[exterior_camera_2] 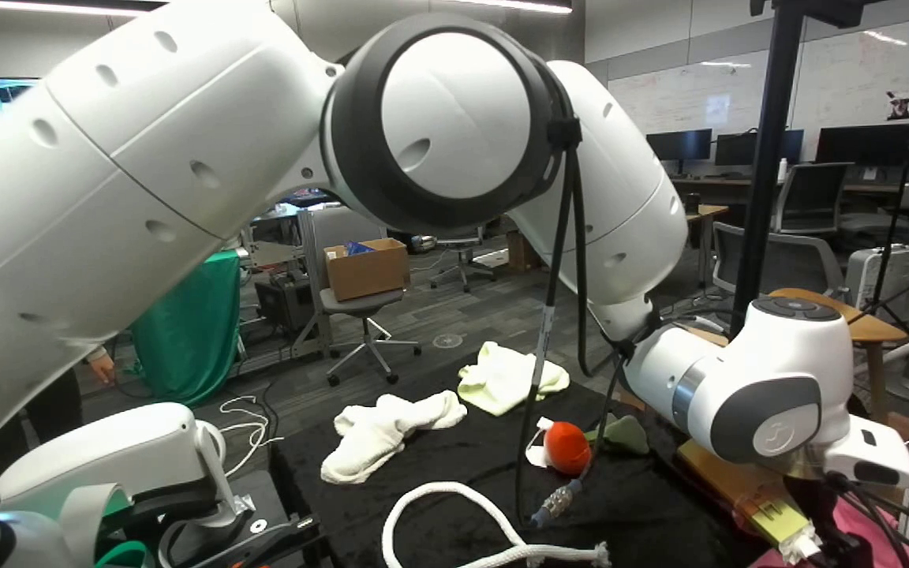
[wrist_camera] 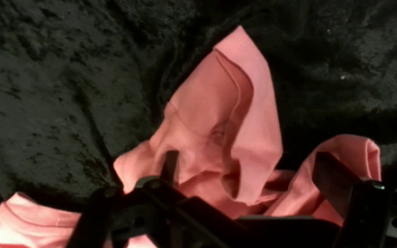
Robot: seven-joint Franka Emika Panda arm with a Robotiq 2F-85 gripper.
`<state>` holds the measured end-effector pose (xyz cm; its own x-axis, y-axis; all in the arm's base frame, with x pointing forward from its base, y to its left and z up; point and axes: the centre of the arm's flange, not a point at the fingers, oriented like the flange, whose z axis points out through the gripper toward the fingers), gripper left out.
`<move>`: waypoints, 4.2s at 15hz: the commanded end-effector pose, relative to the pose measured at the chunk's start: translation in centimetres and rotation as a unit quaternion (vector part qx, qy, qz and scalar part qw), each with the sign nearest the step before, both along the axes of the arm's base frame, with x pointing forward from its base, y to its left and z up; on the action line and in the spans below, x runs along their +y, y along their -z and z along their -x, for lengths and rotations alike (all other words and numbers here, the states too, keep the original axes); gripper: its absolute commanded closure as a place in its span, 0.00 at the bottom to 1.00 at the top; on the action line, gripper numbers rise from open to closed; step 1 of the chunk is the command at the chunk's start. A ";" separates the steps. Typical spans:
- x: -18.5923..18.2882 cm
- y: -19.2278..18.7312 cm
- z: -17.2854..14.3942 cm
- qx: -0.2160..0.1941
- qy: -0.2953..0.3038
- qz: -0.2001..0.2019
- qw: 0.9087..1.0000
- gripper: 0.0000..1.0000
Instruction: Stack the objects on the table together
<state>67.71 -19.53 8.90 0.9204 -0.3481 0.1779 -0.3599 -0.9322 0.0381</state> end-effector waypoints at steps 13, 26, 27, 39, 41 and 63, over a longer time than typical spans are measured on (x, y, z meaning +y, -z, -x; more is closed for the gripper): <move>-2.6 -1.9 -2.8 -0.052 0.085 0.048 0.994 0.00; -1.1 0.2 -5.2 -0.008 0.075 0.040 0.996 0.26; -1.1 0.4 -5.3 -0.004 0.075 0.040 0.996 0.30; -1.1 -1.7 -5.8 0.010 0.075 0.041 0.996 0.97; -1.2 -2.1 -5.9 0.014 0.074 0.039 0.996 0.93; -0.2 -26.4 9.6 -0.002 -0.101 0.088 0.991 0.95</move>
<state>63.26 -21.64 30.35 0.9534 -0.2204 0.2058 -0.2601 -0.9464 0.1914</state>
